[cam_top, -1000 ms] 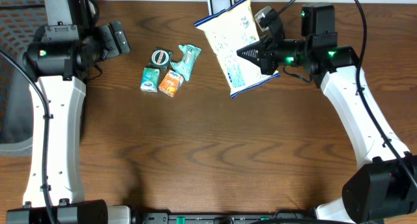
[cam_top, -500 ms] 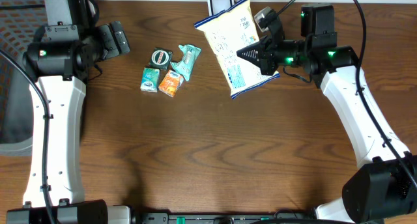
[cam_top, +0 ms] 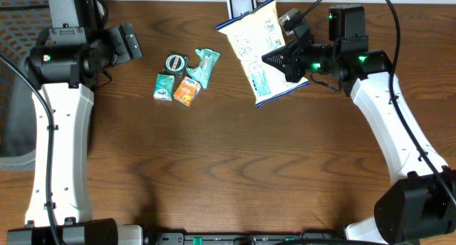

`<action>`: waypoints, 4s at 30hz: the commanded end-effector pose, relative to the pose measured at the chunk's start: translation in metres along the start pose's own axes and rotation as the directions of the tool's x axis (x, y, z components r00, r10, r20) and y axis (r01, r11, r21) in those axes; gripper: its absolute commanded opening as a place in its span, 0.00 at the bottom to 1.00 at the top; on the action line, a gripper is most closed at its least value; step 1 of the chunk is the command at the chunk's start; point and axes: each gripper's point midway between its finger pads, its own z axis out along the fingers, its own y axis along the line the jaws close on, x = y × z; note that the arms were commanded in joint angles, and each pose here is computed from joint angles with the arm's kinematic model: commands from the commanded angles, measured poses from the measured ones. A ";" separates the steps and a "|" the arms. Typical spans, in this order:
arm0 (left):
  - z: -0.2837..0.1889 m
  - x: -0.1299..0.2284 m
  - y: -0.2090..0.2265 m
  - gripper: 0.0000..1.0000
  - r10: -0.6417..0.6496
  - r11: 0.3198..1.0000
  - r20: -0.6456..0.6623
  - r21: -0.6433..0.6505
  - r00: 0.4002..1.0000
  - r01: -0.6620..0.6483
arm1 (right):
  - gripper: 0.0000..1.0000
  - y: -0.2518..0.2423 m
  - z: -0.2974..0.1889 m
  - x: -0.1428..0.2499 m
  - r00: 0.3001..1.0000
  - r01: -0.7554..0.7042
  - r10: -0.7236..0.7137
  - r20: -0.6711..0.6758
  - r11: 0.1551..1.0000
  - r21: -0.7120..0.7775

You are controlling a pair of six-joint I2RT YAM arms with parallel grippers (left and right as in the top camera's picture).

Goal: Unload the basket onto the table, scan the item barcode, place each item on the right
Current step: 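Lower the bag onto the table, flipped to its printed side, then open the right gripper and raise it off the bag, then regrasp the top edge of the bag with the right gripper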

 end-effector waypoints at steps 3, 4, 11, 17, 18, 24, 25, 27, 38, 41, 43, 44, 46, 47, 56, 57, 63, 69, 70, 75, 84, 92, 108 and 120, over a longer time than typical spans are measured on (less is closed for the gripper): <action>0.003 0.002 0.003 0.98 -0.008 1.000 -0.009 -0.015 1.000 0.008 | 0.01 -0.013 -0.002 0.000 1.000 -0.012 0.013 -0.010 0.996 0.094; 0.003 0.002 0.003 0.97 -0.008 1.000 -0.009 -0.015 1.000 0.008 | 0.01 -0.041 -0.005 0.007 0.996 -0.075 0.085 -0.029 0.965 0.250; 0.003 0.002 0.003 0.97 -0.008 1.000 -0.009 -0.015 1.000 0.008 | 0.01 -0.122 -0.042 0.038 0.979 -0.041 0.177 -0.102 0.660 0.751; 0.003 0.002 0.003 0.97 -0.008 1.000 -0.009 -0.015 1.000 0.008 | 0.01 -0.172 -0.068 0.073 0.943 0.139 0.240 -0.233 0.353 0.925; 0.003 0.002 0.002 0.98 -0.008 1.000 -0.009 -0.015 1.000 0.008 | 0.01 -0.180 -0.073 0.079 0.932 0.172 0.259 -0.253 0.298 0.939; 0.003 0.002 0.003 0.98 -0.008 1.000 -0.009 -0.015 1.000 0.008 | 0.01 -0.216 -0.102 0.123 0.838 0.418 0.397 -0.375 -0.023 0.908; 0.003 0.002 0.002 0.98 -0.008 1.000 -0.009 -0.015 1.000 0.008 | 0.01 -0.218 -0.097 0.130 0.825 0.431 0.408 -0.391 -0.008 0.902; 0.003 0.002 0.002 0.97 -0.008 1.000 -0.009 -0.015 1.000 0.008 | 0.01 -0.220 -0.084 0.145 0.797 0.455 0.427 -0.427 0.041 0.890; 0.003 0.002 0.002 0.98 -0.008 1.000 -0.009 -0.015 1.000 0.008 | 0.95 -0.145 0.029 0.155 0.827 0.176 0.392 -0.403 0.500 0.848; 0.003 0.002 0.002 0.97 -0.008 1.000 -0.009 -0.015 1.000 0.008 | 0.99 -0.128 0.028 0.125 0.860 0.120 0.372 -0.350 0.518 0.847; 0.003 0.002 0.003 0.98 -0.008 1.000 -0.009 -0.015 1.000 0.008 | 0.99 -0.125 0.019 0.104 0.880 0.100 0.356 -0.316 0.511 0.854; 0.003 0.002 0.002 0.98 -0.007 1.000 -0.009 -0.015 1.000 0.007 | 0.98 -0.127 0.011 0.091 0.893 0.079 0.349 -0.285 0.502 0.861; 0.003 0.002 0.003 0.97 -0.008 1.000 -0.009 -0.015 1.000 0.008 | 0.81 -0.134 -0.003 0.076 0.909 0.042 0.344 -0.234 0.484 0.874; 0.003 0.002 0.002 0.98 -0.008 1.000 -0.009 -0.015 1.000 0.008 | 0.68 -0.140 -0.009 0.072 0.915 0.023 0.346 -0.210 0.475 0.880; 0.003 0.002 0.003 0.98 -0.008 1.000 -0.009 -0.015 1.000 0.008 | 0.26 -0.195 0.003 0.119 0.837 -0.268 0.532 -0.129 0.604 0.751; 0.003 0.002 0.003 0.98 -0.008 1.000 -0.009 -0.015 1.000 0.008 | 0.25 -0.199 0.007 0.127 0.825 -0.285 0.549 -0.135 0.610 0.740; 0.003 0.002 0.003 0.98 -0.008 1.000 -0.009 -0.015 1.000 0.008 | 0.33 -0.219 0.034 0.186 0.745 -0.306 0.634 -0.207 0.601 0.739; 0.003 0.002 0.003 0.98 -0.008 1.000 -0.009 -0.015 1.000 0.008 | 0.44 -0.215 0.021 0.173 0.747 -0.290 0.632 -0.204 0.587 0.756; 0.003 0.002 0.002 0.98 -0.008 1.000 -0.009 -0.015 1.000 0.008 | 0.46 -0.213 0.014 0.166 0.752 -0.280 0.629 -0.199 0.577 0.767; 0.003 0.002 0.003 0.98 -0.008 1.000 -0.009 -0.015 1.000 0.008 | 0.61 -0.177 -0.030 0.139 0.739 -0.250 0.638 -0.217 0.558 0.791; 0.003 0.002 0.003 0.98 -0.008 1.000 -0.009 -0.015 1.000 0.008 | 0.27 -0.134 -0.052 0.198 0.542 -0.227 0.758 -0.363 0.548 0.805; 0.003 0.002 0.003 0.98 -0.008 1.000 -0.009 -0.015 1.000 0.008 | 0.29 -0.141 -0.032 0.249 0.524 -0.243 0.779 -0.344 0.523 0.817; 0.003 0.002 0.003 0.98 -0.008 1.000 -0.009 -0.015 1.000 0.008 | 0.84 -0.200 -0.074 0.145 0.722 -0.301 0.682 -0.118 0.462 0.834; 0.003 0.002 0.003 0.98 -0.008 1.000 -0.009 -0.015 1.000 0.008 | 0.98 -0.223 -0.052 0.183 0.681 -0.505 0.707 -0.194 0.644 0.574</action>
